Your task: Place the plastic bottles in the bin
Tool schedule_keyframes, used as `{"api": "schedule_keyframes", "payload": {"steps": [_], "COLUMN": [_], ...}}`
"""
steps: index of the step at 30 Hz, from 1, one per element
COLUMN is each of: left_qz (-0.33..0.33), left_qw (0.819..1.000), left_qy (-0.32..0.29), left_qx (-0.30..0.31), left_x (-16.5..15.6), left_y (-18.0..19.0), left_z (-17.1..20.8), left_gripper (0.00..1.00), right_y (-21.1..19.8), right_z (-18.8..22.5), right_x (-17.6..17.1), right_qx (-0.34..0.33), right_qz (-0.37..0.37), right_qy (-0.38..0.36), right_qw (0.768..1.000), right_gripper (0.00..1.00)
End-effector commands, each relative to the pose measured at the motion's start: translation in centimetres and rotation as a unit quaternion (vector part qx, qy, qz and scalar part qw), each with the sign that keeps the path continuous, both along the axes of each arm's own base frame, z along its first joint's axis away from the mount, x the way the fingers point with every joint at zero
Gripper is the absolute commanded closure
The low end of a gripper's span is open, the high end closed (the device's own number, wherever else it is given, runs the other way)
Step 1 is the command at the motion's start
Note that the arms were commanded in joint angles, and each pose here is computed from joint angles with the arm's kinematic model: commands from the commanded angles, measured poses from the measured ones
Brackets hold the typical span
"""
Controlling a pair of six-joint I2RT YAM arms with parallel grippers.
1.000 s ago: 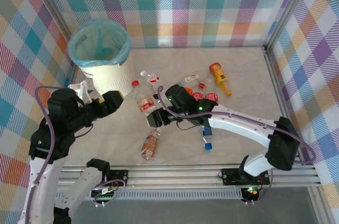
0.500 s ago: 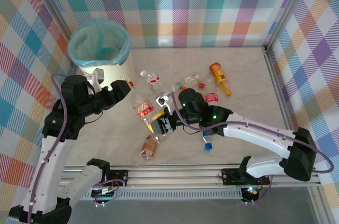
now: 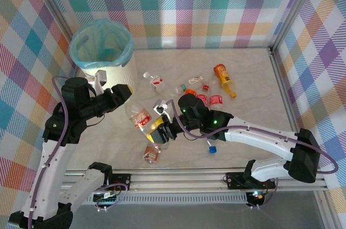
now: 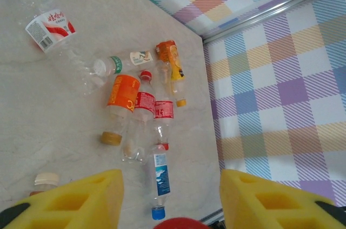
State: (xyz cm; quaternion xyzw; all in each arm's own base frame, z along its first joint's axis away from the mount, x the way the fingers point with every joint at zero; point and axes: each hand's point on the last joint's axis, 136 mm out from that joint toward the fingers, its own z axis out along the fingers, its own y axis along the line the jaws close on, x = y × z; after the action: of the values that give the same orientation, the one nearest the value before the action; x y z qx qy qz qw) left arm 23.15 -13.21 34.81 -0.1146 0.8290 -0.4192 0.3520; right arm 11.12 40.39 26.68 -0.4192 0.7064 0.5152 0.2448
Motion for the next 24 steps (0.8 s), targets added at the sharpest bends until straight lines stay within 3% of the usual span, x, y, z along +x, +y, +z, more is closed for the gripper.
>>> {"api": "schedule_keyframes", "payload": {"steps": [1,8,13,17,24], "left_qz": [-0.008,-0.001,0.028,0.090,0.198], "left_qw": [1.000,1.000,0.997,0.984,0.940], "left_qy": [-0.009,-0.021,-0.064,-0.125,-0.218], "left_qx": [0.003,0.006,0.024,0.087,0.171], "left_x": [-0.6,-0.7,-0.1,1.1,5.3], "left_y": [-0.1,0.2,1.3,3.9,7.6], "left_z": [0.3,1.3,4.7,9.8,18.9], "left_gripper": [0.58,0.83,1.00,1.00,1.00], "right_y": [0.8,0.7,0.6,0.5,0.5], "right_z": [2.5,3.0,4.6,7.7,13.5], "right_x": [-0.2,0.3,1.7,3.8,9.5], "right_qx": [0.036,0.027,0.019,0.012,0.012], "right_qz": [0.016,-0.005,-0.039,-0.085,-0.216], "right_qy": [-0.028,-0.034,-0.052,-0.105,-0.188], "right_qw": [0.999,0.999,0.998,0.991,0.958], "right_gripper": [0.48,0.44,0.24,0.12,0.00]}}
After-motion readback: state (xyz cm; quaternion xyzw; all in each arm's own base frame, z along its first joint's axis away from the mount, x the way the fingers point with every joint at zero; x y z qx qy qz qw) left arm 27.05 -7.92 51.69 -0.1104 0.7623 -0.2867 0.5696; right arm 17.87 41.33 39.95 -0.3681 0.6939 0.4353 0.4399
